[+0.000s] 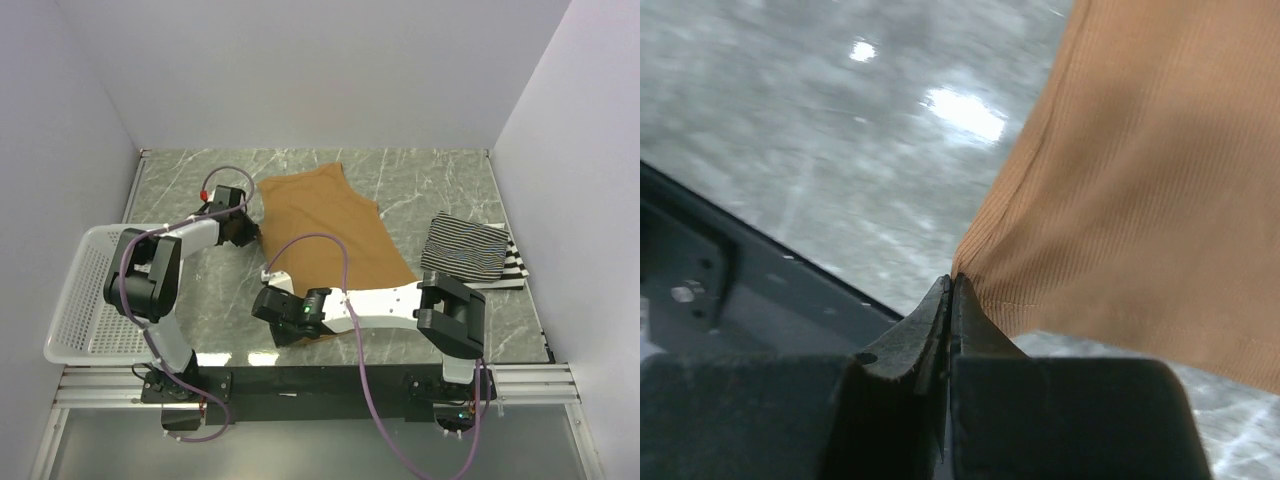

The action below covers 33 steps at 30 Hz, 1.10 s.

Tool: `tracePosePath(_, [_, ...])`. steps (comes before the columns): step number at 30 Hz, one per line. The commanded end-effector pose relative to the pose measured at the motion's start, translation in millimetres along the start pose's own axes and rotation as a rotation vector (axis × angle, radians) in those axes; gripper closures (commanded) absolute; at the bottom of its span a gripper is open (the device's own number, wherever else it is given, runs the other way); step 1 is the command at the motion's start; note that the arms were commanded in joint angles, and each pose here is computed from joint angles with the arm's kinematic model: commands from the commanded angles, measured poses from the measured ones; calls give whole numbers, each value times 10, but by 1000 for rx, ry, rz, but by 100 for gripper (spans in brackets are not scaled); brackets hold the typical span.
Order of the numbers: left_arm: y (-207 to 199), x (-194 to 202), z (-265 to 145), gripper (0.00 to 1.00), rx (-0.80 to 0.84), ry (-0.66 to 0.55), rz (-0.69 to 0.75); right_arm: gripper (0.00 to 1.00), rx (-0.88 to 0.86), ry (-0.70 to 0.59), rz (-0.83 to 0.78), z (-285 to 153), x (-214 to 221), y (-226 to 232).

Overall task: Fold and stack the tank tops
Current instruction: Fold the tank top

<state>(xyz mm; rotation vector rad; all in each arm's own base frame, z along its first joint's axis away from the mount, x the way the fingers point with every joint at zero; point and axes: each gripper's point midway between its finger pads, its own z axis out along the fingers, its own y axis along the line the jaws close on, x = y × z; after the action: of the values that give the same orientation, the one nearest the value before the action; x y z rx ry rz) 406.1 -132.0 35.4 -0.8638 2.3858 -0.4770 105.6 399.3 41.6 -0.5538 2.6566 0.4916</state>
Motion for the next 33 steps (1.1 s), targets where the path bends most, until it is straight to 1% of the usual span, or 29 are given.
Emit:
tracePosePath(1, [-62, -141, 52, 71, -20, -47, 29, 100, -56, 1, -3, -42, -65, 224])
tracePosePath(5, [-35, -148, 89, 81, -37, -45, 37, 100, -81, 9, -7, -24, -90, 326])
tracePosePath(6, [-25, -147, 94, 85, -41, -46, 38, 100, -87, 12, -4, -28, -92, 339])
tracePosePath(8, [15, -162, 81, 89, -62, -55, 39, 100, -95, 16, -2, -15, -81, 352])
tracePosePath(9, [22, -180, 70, 94, -69, -62, 37, 100, -104, 22, -3, -20, -69, 372])
tracePosePath(11, [55, -229, 27, 99, -95, -83, 40, 100, -116, 23, -1, -22, -83, 398])
tracePosePath(18, [121, -503, -204, 100, -204, -178, 41, 100, -197, 38, -8, -63, -139, 645])
tracePosePath(22, [36, -653, -356, 99, -211, -214, 37, 100, -252, 30, -16, -169, -220, 782])
tracePosePath(24, [-67, -708, -394, 99, -194, -219, 35, 100, -263, 8, -8, -260, -290, 769])
tracePosePath(27, [-205, -731, -421, 99, -165, -214, 39, 100, -258, -7, 16, -288, -334, 632])
tracePosePath(28, [-226, -707, -398, 99, -164, -203, 41, 100, -269, -23, 24, -360, -377, 609])
tracePosePath(29, [-254, -690, -399, 99, -163, -198, 45, 100, -258, -24, 39, -335, -377, 506])
tracePosePath(30, [-346, -678, -389, 99, -150, -196, 55, 100, -266, -37, 48, -395, -406, 472])
tracePosePath(31, [-388, -656, -373, 100, -147, -192, 62, 100, -249, -30, 53, -370, -351, 366])
tracePosePath(32, [-413, -632, -368, 99, -154, -185, 73, 100, -250, -42, 69, -373, -390, 310])
tracePosePath(33, [-532, -624, -384, 99, -139, -189, 83, 100, -259, -55, 80, -433, -410, 282])
